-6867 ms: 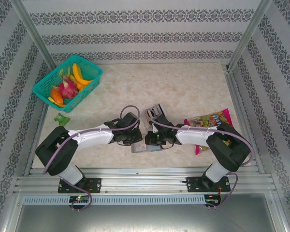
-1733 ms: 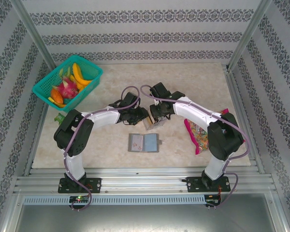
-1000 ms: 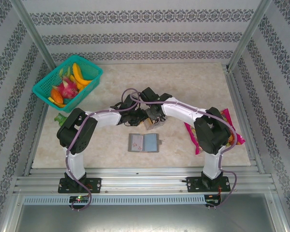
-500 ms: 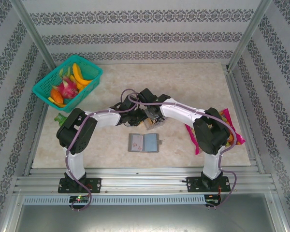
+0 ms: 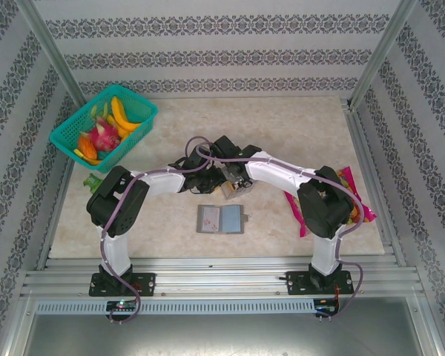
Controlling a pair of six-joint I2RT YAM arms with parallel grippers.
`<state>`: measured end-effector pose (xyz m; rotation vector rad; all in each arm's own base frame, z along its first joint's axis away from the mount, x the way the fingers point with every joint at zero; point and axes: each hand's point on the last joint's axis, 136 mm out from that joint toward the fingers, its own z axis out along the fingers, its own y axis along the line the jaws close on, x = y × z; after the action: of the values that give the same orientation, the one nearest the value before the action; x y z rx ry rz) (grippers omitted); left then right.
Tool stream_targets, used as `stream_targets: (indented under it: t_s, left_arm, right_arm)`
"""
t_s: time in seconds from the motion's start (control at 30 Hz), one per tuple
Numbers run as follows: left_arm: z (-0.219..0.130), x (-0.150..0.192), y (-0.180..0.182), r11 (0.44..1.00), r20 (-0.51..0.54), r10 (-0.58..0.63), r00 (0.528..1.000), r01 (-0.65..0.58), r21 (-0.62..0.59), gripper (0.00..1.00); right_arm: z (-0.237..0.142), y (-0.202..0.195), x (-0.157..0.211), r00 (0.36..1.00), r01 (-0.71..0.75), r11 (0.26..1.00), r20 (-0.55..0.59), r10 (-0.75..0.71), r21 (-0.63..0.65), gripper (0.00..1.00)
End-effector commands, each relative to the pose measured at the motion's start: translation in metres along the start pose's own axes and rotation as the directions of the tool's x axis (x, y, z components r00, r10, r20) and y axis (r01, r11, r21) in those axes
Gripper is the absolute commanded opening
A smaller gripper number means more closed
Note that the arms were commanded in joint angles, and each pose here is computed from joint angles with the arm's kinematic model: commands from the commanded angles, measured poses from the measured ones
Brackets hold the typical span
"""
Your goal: Put the credit cards into the card holder
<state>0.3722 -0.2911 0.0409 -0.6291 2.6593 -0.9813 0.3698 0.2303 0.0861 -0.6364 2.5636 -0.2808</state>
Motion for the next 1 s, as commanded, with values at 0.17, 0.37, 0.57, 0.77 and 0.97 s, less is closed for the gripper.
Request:
stream_targets:
  t_s: [0.17,0.37,0.57,0.77,0.97]
  left_arm:
    - [-0.002,-0.001,0.020,0.998,0.006,-0.015,1.000,0.016,-0.068,0.34]
    - [-0.004,-0.002,0.017,0.998,0.008,-0.009,1.000,0.010,-0.067,0.34]
    - [-0.010,-0.004,0.009,0.999,0.021,0.019,1.000,-0.018,-0.048,0.35]
    - [-0.029,-0.008,-0.012,0.997,0.058,0.073,0.996,-0.074,0.014,0.39]
    - [-0.062,-0.011,-0.037,0.985,0.125,0.106,0.986,-0.122,0.121,0.49]
  right_arm:
    - [-0.019,-0.008,-0.002,1.000,0.022,0.999,0.019,-0.023,0.026,0.09]
    - [-0.036,-0.003,-0.008,0.999,-0.013,0.999,0.044,0.016,-0.051,0.02]
    - [-0.059,0.001,-0.014,0.991,-0.099,0.981,0.075,0.113,-0.166,0.00]
    - [-0.085,0.000,-0.022,0.935,-0.280,0.863,0.084,0.344,-0.421,0.00]
    - [-0.109,-0.013,-0.029,0.827,-0.414,0.639,0.026,0.562,-0.649,0.00]
